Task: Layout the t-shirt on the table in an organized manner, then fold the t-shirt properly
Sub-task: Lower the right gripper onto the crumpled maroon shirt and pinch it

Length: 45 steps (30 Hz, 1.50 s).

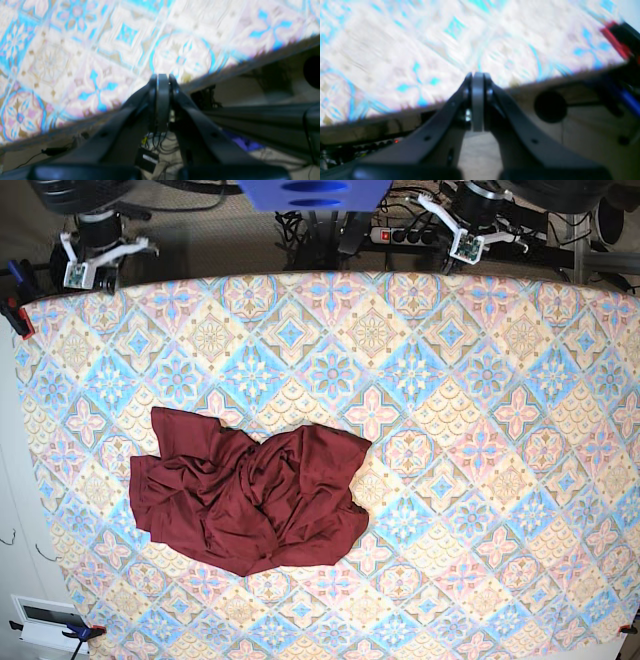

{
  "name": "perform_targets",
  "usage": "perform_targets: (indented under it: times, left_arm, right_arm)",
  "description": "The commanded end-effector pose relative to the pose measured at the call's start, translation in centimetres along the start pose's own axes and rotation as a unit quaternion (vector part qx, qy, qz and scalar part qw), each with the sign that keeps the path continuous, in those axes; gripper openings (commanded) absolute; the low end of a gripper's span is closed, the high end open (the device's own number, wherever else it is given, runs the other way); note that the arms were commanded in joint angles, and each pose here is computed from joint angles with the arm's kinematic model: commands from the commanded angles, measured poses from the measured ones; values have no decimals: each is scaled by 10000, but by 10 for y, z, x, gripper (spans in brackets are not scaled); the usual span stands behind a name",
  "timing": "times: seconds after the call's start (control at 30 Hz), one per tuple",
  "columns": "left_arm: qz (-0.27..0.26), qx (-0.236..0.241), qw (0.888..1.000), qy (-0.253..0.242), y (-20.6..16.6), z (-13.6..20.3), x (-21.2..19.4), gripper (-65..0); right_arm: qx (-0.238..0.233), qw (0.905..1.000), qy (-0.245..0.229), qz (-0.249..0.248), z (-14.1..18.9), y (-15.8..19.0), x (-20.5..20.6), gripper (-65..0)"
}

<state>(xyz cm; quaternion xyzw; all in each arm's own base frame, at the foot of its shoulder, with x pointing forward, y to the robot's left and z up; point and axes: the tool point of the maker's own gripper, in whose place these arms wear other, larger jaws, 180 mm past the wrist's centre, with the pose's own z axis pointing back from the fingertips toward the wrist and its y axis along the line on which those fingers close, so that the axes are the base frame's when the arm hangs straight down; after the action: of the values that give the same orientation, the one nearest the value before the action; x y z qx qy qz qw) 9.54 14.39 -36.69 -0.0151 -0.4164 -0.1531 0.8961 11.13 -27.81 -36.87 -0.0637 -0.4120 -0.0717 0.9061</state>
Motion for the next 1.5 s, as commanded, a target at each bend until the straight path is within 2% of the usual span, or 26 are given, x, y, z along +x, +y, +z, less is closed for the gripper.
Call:
perform_targets:
  times: [0.0,0.2,0.47,0.6,0.67,0.73,0.83,0.9,0.97,1.03,1.13,1.27,1.33,1.47]
  left_arm:
    - [2,36,9997,-232,3,-1,13,-650]
    - [437,89,9963,-738,15,-23,46,-650]
    - [737,69,9956,-572,32,-66,83,-650]
    - [870,23,9924,-868,39,-76,112,-650]
    - [886,22,9916,-936,43,-81,123,-650]
    - [919,-13,9910,-974,44,-85,132,-650]
    - [1025,-94,9896,-1005,44,-88,139,-649]
    - [1077,-119,9890,-1003,44,-88,138,-648]
    - [1077,-119,9890,-1003,44,-88,138,-648]
    - [1073,-110,9892,-995,44,-89,138,-637]
    - [1082,-94,9892,-988,46,-91,139,-577]
    - [1063,-99,9898,-939,46,-91,138,-485]
    - [1058,-94,9896,-968,47,-92,140,-463]
    - [1054,-100,9896,-974,47,-92,141,-459]
  right_arm:
    - [15,9999,-157,57,-1,-1,12,-650]
    - [268,9993,-247,-58,-28,22,37,-650]
    - [1232,9920,-272,-72,-60,101,68,-648]
    - [1869,9821,-231,98,-68,153,85,-647]
    - [2245,9739,-242,244,-70,184,96,-638]
    - [2556,9653,-350,409,-70,211,111,-608]
    - [2893,9521,-762,631,-71,242,149,-539]
    - [3027,9471,-850,645,-75,260,162,-486]
    - [3069,9467,-751,621,-84,270,164,-447]
    - [3008,9502,-546,601,-100,272,158,-422]
    - [2904,9557,-104,473,-121,273,132,-412]
    - [2915,9558,306,244,-133,287,107,-409]
    - [2908,9561,306,183,-141,293,115,-409]
    - [2954,9550,249,104,-148,305,129,-409]
